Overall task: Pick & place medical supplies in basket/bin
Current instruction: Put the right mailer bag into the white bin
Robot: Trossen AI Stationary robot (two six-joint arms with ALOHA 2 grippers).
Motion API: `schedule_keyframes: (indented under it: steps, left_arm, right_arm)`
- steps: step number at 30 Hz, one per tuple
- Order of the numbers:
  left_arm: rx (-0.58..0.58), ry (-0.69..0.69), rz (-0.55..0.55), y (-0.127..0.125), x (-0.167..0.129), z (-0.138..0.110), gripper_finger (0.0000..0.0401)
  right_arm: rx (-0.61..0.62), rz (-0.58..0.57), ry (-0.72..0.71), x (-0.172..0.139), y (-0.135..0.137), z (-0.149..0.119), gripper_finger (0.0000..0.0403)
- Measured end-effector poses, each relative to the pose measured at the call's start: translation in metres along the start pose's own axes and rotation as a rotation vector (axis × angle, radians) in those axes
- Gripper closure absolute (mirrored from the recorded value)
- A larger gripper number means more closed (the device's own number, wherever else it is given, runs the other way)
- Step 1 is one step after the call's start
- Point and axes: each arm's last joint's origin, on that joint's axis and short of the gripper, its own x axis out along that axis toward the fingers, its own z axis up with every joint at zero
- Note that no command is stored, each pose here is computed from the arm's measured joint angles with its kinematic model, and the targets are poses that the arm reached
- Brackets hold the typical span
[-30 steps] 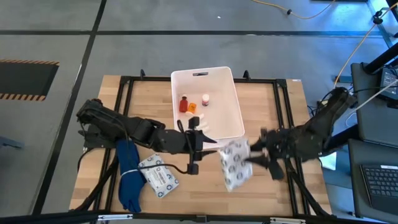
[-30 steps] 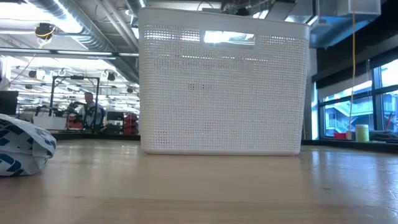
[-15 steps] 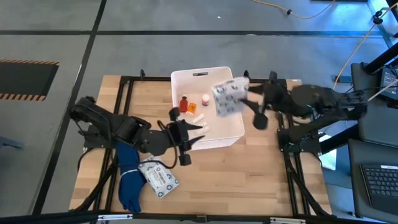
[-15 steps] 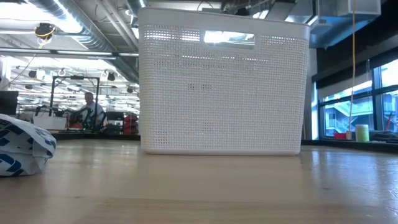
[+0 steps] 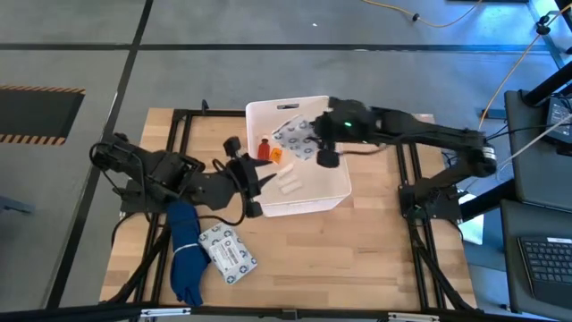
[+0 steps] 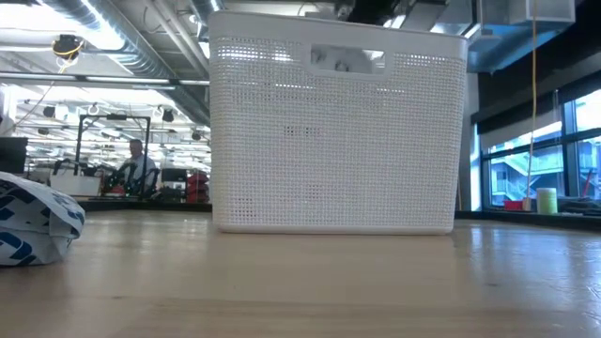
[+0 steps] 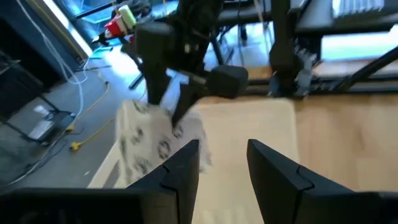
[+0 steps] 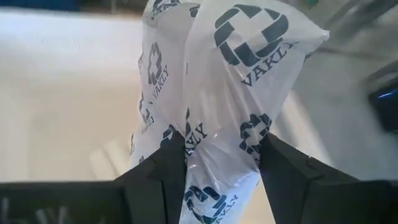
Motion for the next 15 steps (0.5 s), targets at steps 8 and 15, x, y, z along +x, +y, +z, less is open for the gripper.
schedule_keyframes:
  steps: [8, 15]
  left_arm:
    - [0.071, 0.096, 0.052, 0.017, 0.004, -0.010, 0.0272]
    - [0.085, 0.153, 0.053, 0.027, 0.012, -0.014, 0.0271]
  right_arm:
    - [-0.043, 0.251, 0.178, 0.072, 0.003, -0.026, 0.0236]
    - [-0.078, 0.502, 0.325, 0.103, 0.020, -0.049, 0.0236]
